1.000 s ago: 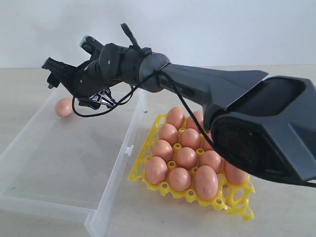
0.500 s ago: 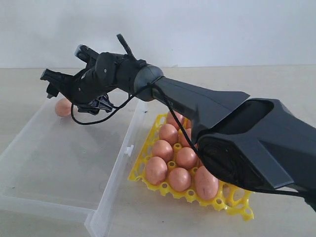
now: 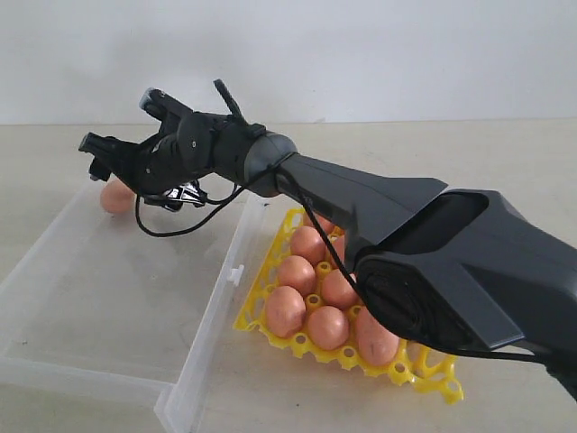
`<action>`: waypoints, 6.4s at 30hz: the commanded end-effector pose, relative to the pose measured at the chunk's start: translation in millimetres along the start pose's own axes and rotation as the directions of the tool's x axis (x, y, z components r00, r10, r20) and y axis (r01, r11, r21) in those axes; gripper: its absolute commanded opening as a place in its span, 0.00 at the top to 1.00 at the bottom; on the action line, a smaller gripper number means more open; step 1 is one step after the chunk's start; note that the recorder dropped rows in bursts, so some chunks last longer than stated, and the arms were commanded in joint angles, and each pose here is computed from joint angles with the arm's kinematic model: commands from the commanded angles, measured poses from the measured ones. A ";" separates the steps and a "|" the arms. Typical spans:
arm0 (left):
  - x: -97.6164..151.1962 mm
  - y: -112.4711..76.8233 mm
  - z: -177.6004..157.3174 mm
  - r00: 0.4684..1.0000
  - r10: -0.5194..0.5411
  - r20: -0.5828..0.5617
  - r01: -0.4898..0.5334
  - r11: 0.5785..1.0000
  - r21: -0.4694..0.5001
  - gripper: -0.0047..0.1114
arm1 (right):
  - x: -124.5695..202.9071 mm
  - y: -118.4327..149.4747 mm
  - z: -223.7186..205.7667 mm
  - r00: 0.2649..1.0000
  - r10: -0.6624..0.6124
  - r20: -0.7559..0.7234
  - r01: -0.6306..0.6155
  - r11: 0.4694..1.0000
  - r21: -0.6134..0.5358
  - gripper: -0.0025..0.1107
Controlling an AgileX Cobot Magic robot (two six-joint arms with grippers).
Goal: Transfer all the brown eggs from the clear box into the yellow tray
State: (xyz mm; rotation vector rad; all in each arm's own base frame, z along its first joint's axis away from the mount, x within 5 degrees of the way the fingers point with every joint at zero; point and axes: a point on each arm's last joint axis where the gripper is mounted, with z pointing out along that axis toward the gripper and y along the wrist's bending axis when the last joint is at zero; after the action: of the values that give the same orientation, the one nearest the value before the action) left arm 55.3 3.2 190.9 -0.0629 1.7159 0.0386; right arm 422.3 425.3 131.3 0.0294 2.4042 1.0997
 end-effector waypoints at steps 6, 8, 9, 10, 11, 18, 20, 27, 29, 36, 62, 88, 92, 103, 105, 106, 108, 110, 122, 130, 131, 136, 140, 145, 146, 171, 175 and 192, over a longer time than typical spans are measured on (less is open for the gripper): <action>-1.3 -0.1 -0.1 1.000 -0.005 0.001 0.005 1.000 0.000 1.00 | 4.6 -4.2 7.8 1.000 0.005 0.009 -0.005 1.000 -0.017 0.32; -1.3 -0.1 -0.1 1.000 -0.005 0.001 0.005 1.000 0.000 1.00 | 4.9 -6.0 9.2 1.000 0.008 0.012 -0.008 1.000 -0.017 0.32; -1.3 -0.1 -0.1 1.000 -0.005 0.001 0.005 1.000 0.000 1.00 | 5.4 -5.6 9.3 1.000 0.007 0.011 -0.007 1.000 -0.017 0.32; -1.3 -0.1 -0.1 1.000 -0.005 0.001 0.005 1.000 0.000 1.00 | 6.0 -6.6 10.1 1.000 0.008 0.010 -0.008 1.000 -0.016 0.32; -1.3 -0.1 -0.1 1.000 -0.005 0.001 0.005 1.000 0.000 1.00 | 6.2 -6.8 10.1 1.000 0.008 0.008 -0.008 1.000 -0.015 0.32; -1.3 -0.1 -0.1 1.000 -0.005 0.001 0.005 1.000 0.000 1.00 | 11.5 -10.3 10.0 0.998 -0.021 -0.050 0.023 0.999 0.024 0.32; -1.3 -0.1 -0.1 1.000 -0.005 0.001 0.005 1.000 0.000 1.00 | 13.9 -12.3 9.8 0.996 -0.046 -0.078 0.049 0.998 0.042 0.32; -1.3 -0.1 -0.1 1.000 -0.005 0.001 0.005 1.000 0.000 1.00 | 18.2 -7.6 9.5 0.993 -0.071 -0.090 0.074 0.997 0.038 0.32; -1.3 -0.1 -0.1 1.000 -0.005 0.001 0.005 1.000 0.000 1.00 | 19.9 -4.7 10.3 0.994 -0.079 -0.080 0.081 0.996 0.028 0.32; -1.3 -0.1 -0.1 1.000 -0.005 0.001 0.005 1.000 0.000 1.00 | 16.1 -2.9 12.0 0.997 -0.070 -0.022 0.070 0.998 0.003 0.32; -1.3 -0.1 -0.1 1.000 -0.005 0.001 0.005 1.000 0.000 1.00 | 10.0 0.1 10.7 0.987 -0.161 0.021 0.161 0.987 -0.006 0.94; -1.3 -0.1 -0.1 1.000 -0.005 0.001 0.005 1.000 0.000 1.00 | 31.6 81.2 -97.8 0.555 -0.673 -0.489 0.777 0.629 0.017 0.98; -1.3 -0.1 -0.1 1.000 -0.005 0.001 0.005 1.000 0.000 1.00 | 48.2 95.4 -98.4 0.550 -0.678 -0.487 0.759 0.650 -0.048 0.98; -1.3 -0.1 -0.1 1.000 -0.005 0.001 0.005 1.000 0.000 1.00 | 99.6 97.8 -72.9 0.506 -0.663 -0.552 0.717 0.679 -0.158 0.98; -1.3 -0.1 -0.1 1.000 -0.005 0.001 0.005 1.000 0.000 1.00 | 112.3 100.4 -69.5 0.485 -0.670 -0.562 0.724 0.668 -0.173 0.98; -1.3 -0.1 -0.1 1.000 -0.005 0.001 0.005 1.000 0.000 1.00 | 113.3 100.9 -69.5 0.482 -0.672 -0.562 0.725 0.666 -0.174 0.98; -1.3 -0.1 -0.1 1.000 -0.005 0.001 0.005 1.000 0.000 1.00 | 117.4 103.0 -69.6 0.472 -0.679 -0.562 0.733 0.657 -0.179 0.98; -1.3 -0.1 -0.1 1.000 -0.005 0.001 0.005 1.000 0.000 1.00 | 121.7 105.5 -69.7 0.465 -0.684 -0.562 0.735 0.653 -0.186 0.98; -1.3 -0.1 -0.1 1.000 -0.005 0.001 0.005 1.000 0.000 1.00 | 151.2 104.8 -63.4 0.425 -0.672 -0.607 0.720 0.657 -0.223 0.98; -1.3 -0.1 -0.1 1.000 -0.005 0.001 0.005 1.000 0.000 1.00 | 180.5 98.6 -59.5 0.362 -0.660 -0.659 0.710 0.653 -0.264 0.98; -1.3 -0.1 -0.1 1.000 -0.005 0.001 0.005 1.000 0.000 1.00 | 180.1 99.3 -60.1 0.362 -0.661 -0.658 0.710 0.653 -0.265 0.98; -1.3 -0.1 -0.1 1.000 -0.005 0.001 0.005 1.000 0.000 1.00 | 171.4 115.0 -74.7 0.379 -0.682 -0.626 0.707 0.650 -0.279 0.98; -1.3 -0.1 -0.1 1.000 -0.005 0.001 0.005 1.000 0.000 1.00 | 171.6 120.0 -79.0 0.378 -0.689 -0.618 0.707 0.646 -0.289 0.98; -1.3 -0.1 -0.1 1.000 -0.005 0.001 0.005 1.000 0.000 1.00 | 170.2 119.4 -79.2 0.368 -0.698 -0.614 0.727 0.628 -0.278 0.98; -1.3 -0.1 -0.1 1.000 -0.005 0.001 0.005 1.000 0.000 1.00 | 169.9 119.2 -79.1 0.367 -0.699 -0.614 0.731 0.625 -0.275 0.98; -1.3 -0.1 -0.1 1.000 -0.005 0.001 0.005 1.000 0.000 1.00 | 113.6 112.5 -98.9 0.373 -0.731 -0.571 0.850 0.516 -0.105 0.98; -1.3 -0.1 -0.1 1.000 -0.005 0.001 0.005 1.000 0.000 1.00 | 118.4 95.7 -92.5 0.360 -0.696 -0.622 0.850 0.520 -0.089 0.98; -1.3 -0.1 -0.1 1.000 -0.005 0.001 0.005 1.000 0.000 1.00 | 135.4 81.2 -87.0 0.369 -0.629 -0.684 0.796 0.594 -0.117 0.98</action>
State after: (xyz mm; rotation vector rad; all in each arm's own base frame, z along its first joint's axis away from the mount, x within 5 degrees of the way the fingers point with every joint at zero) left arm 55.3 3.2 190.9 -0.0629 1.7159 0.0386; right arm 250.1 449.1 173.0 -1.4972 2.5971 0.3421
